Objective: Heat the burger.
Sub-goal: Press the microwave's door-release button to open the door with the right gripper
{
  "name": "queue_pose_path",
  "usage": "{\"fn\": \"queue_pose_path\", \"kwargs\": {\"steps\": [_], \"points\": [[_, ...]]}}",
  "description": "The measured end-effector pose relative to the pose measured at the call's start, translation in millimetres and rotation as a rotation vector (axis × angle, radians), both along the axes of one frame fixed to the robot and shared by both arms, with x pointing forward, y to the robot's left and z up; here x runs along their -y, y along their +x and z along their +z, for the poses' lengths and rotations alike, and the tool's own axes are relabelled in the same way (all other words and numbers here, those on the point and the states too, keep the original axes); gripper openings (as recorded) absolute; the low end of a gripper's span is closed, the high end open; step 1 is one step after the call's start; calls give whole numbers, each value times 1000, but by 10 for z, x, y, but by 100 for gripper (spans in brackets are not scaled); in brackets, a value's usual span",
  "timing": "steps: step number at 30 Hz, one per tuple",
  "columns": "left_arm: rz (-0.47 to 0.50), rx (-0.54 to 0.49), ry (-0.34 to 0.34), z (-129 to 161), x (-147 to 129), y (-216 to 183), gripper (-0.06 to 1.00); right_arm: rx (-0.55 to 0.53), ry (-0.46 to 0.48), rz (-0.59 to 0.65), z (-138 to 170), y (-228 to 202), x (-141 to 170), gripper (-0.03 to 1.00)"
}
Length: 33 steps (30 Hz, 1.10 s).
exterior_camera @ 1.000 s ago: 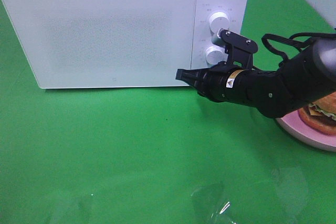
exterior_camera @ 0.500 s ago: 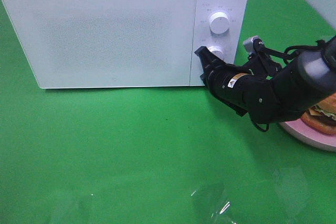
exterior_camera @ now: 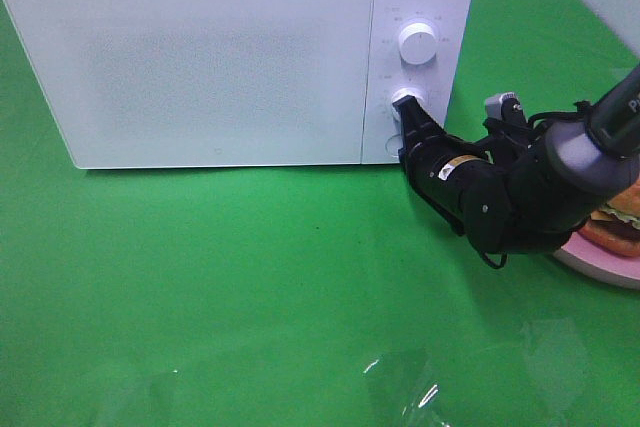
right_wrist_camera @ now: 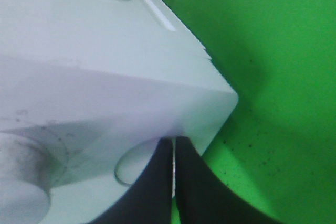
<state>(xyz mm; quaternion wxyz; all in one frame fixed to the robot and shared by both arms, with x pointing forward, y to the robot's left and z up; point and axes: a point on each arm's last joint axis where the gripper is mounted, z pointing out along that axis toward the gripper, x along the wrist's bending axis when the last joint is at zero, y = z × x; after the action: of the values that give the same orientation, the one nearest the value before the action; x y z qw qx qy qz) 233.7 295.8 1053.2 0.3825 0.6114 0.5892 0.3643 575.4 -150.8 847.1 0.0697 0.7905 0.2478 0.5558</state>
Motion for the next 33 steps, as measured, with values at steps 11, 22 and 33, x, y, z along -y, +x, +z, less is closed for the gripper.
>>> {"fn": "queue_pose_path", "kwargs": {"steps": [11, 22, 33], "points": [[0, 0, 0, 0, 0, 0, 0, 8, 30, -1, 0, 3, 3, 0], [0, 0, 0, 0, 0, 0, 0, 25, 78, 58, 32, 37, -81, 0], [0, 0, 0, 0, 0, 0, 0, -36, 85, 18, 21, 97, -93, 0]]}}
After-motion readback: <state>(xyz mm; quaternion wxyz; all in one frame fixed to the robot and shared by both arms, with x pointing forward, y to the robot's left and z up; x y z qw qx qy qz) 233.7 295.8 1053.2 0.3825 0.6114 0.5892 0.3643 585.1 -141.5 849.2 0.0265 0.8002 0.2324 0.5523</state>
